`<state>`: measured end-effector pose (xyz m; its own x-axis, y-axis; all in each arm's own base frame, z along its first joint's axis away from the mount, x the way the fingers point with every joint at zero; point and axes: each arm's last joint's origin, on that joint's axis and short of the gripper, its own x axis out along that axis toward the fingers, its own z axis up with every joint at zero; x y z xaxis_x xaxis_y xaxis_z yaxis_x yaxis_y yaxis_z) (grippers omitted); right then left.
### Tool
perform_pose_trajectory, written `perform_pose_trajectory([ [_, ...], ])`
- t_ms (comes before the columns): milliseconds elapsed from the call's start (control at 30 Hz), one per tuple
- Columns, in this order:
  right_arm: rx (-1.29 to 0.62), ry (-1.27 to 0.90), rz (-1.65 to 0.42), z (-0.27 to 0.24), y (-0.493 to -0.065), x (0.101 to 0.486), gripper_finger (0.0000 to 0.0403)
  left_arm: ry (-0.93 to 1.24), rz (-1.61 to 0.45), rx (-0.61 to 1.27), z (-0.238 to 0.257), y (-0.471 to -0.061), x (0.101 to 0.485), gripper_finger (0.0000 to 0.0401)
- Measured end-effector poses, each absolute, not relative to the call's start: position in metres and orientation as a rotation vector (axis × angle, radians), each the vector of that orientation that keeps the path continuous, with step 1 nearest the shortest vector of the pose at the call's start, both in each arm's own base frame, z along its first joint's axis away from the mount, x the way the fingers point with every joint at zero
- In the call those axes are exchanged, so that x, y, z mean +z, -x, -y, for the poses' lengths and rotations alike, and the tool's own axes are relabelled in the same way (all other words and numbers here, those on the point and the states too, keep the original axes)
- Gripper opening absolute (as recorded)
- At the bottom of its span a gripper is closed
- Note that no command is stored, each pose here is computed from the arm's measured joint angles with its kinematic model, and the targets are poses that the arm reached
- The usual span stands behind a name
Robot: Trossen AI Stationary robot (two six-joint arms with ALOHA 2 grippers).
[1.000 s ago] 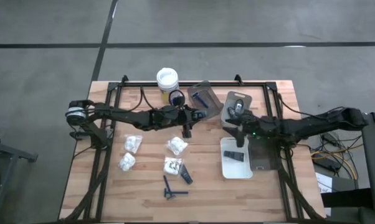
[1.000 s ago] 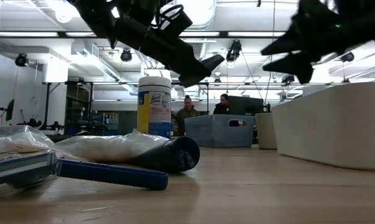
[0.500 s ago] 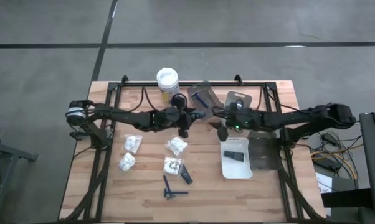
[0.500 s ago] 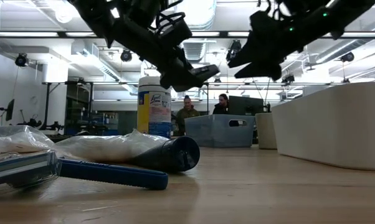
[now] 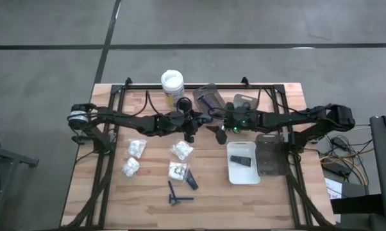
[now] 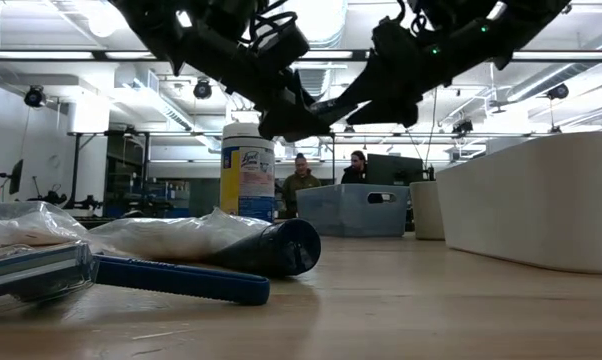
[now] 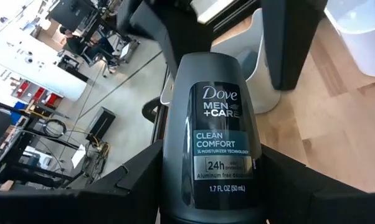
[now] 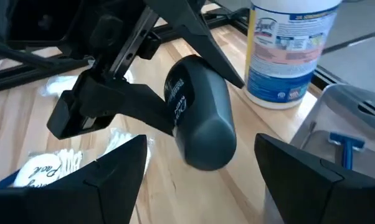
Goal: Pick & Place Travel size toiletries
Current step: Put the gray deodorant into the gray bin
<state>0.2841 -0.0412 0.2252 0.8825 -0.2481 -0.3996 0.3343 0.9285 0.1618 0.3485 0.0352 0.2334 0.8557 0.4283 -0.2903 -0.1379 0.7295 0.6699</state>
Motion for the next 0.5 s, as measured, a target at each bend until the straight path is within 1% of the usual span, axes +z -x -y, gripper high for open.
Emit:
perform_pose_trajectory([
  [233, -0.244, -0.259, -0.339, 0.055, -0.295, 0.223, 0.0295, -0.712, -0.440, 0.308, -0.032, -0.349, 0.234, 0.0220],
  [367, -0.227, -0.264, -0.307, 0.058, -0.298, 0.223, 0.0280, -0.713, -0.434, 0.314, -0.032, -0.349, 0.235, 0.0220],
  [500, -0.227, -0.261, -0.297, 0.059, -0.298, 0.223, 0.0256, -0.712, -0.426, 0.317, -0.033, -0.350, 0.236, 0.0220],
])
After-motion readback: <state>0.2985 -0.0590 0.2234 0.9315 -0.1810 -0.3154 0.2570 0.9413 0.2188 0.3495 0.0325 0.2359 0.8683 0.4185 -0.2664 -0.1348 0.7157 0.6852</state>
